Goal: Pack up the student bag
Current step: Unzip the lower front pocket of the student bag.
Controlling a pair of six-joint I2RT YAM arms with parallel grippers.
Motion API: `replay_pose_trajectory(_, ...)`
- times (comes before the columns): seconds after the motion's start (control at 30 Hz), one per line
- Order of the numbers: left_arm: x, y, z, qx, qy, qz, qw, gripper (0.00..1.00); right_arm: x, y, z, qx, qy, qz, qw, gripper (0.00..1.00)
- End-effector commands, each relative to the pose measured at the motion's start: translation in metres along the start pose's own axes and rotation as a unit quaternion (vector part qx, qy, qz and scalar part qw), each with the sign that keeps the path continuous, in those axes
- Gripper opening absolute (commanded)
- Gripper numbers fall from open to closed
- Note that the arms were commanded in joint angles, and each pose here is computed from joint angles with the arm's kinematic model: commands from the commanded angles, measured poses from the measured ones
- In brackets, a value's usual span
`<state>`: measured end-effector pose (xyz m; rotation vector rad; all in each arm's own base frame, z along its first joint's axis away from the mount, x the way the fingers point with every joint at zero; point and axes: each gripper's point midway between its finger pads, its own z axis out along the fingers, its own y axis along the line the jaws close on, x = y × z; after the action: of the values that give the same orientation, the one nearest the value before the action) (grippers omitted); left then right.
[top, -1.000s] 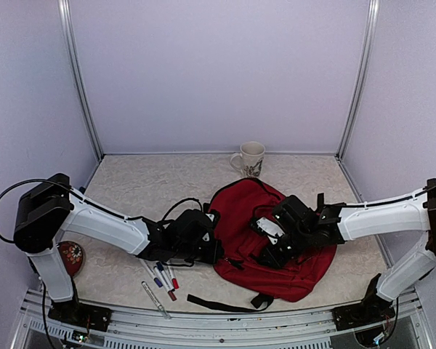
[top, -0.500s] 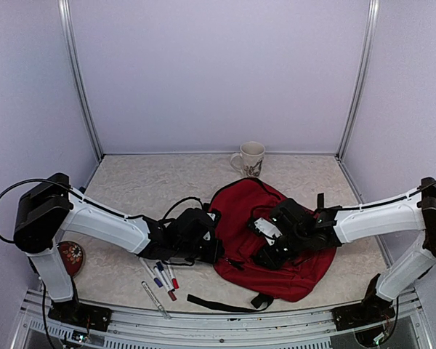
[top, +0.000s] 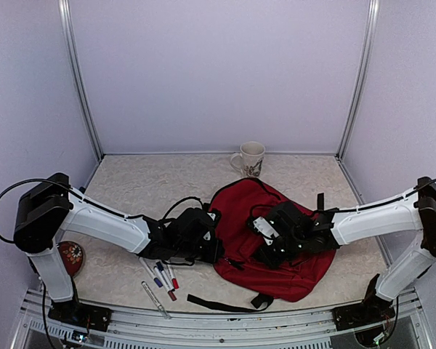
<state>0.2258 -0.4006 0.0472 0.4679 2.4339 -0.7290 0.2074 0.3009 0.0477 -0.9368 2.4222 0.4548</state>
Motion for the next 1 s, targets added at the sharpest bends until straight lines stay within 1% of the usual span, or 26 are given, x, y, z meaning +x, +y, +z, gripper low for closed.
replay_pose_trajectory(0.0, -0.006, -0.002, -0.001, -0.005, -0.01, 0.009, 1.0, 0.0, 0.006, -0.024, -0.003, 0.077, 0.006, -0.001, 0.997, 0.11)
replay_pose_trajectory(0.1, -0.007, -0.002, -0.002, -0.005, -0.011, 0.009, 1.0, 0.0, 0.004, -0.033, -0.01, 0.104, 0.0, 0.001, 0.995, 0.1)
replay_pose_trajectory(0.17, -0.007, -0.002, -0.002, -0.006, -0.011, 0.009, 1.0, 0.0, 0.004, -0.032, -0.011, 0.103, 0.002, -0.001, 0.995, 0.11)
replay_pose_trajectory(0.23, -0.006, -0.001, -0.001, -0.006, -0.011, 0.01, 1.0, 0.0, 0.006, -0.018, -0.007, 0.062, 0.007, -0.015, 0.998, 0.13)
replay_pose_trajectory(0.3, -0.007, -0.001, -0.001, -0.007, -0.012, 0.009, 1.0, 0.0, 0.006, 0.009, -0.002, -0.01, 0.002, -0.035, 0.999, 0.16)
replay_pose_trajectory(0.37, -0.007, -0.001, -0.001, -0.007, -0.012, 0.009, 1.0, 0.0, 0.009, 0.024, 0.001, -0.04, 0.005, -0.046, 0.998, 0.16)
replay_pose_trajectory(0.53, -0.007, 0.0, -0.003, -0.008, -0.013, 0.009, 1.0, 0.0, 0.011, 0.021, 0.009, -0.024, 0.009, -0.043, 0.999, 0.19)
replay_pose_trajectory(0.63, -0.008, 0.0, -0.003, -0.008, -0.013, 0.01, 1.0, 0.0, 0.009, 0.008, 0.012, 0.017, 0.004, -0.034, 0.999, 0.21)
replay_pose_trajectory(0.73, -0.007, 0.0, -0.004, -0.008, -0.013, 0.011, 1.0, 0.0, 0.007, -0.012, 0.014, 0.074, 0.0, -0.025, 0.997, 0.17)
replay_pose_trajectory(0.83, -0.008, 0.0, -0.005, -0.009, -0.014, 0.011, 1.0, 0.0, 0.007, -0.024, 0.013, 0.111, 0.006, -0.018, 0.994, 0.08)
replay_pose_trajectory(0.93, -0.009, 0.002, -0.006, -0.01, -0.017, 0.011, 1.0, 0.0, 0.005, -0.032, 0.003, 0.135, 0.002, -0.016, 0.991, 0.0)
replay_pose_trajectory(0.97, -0.008, 0.002, -0.006, -0.011, -0.017, 0.011, 1.0, 0.0, 0.003, -0.033, -0.001, 0.137, -0.001, -0.015, 0.99, 0.0)
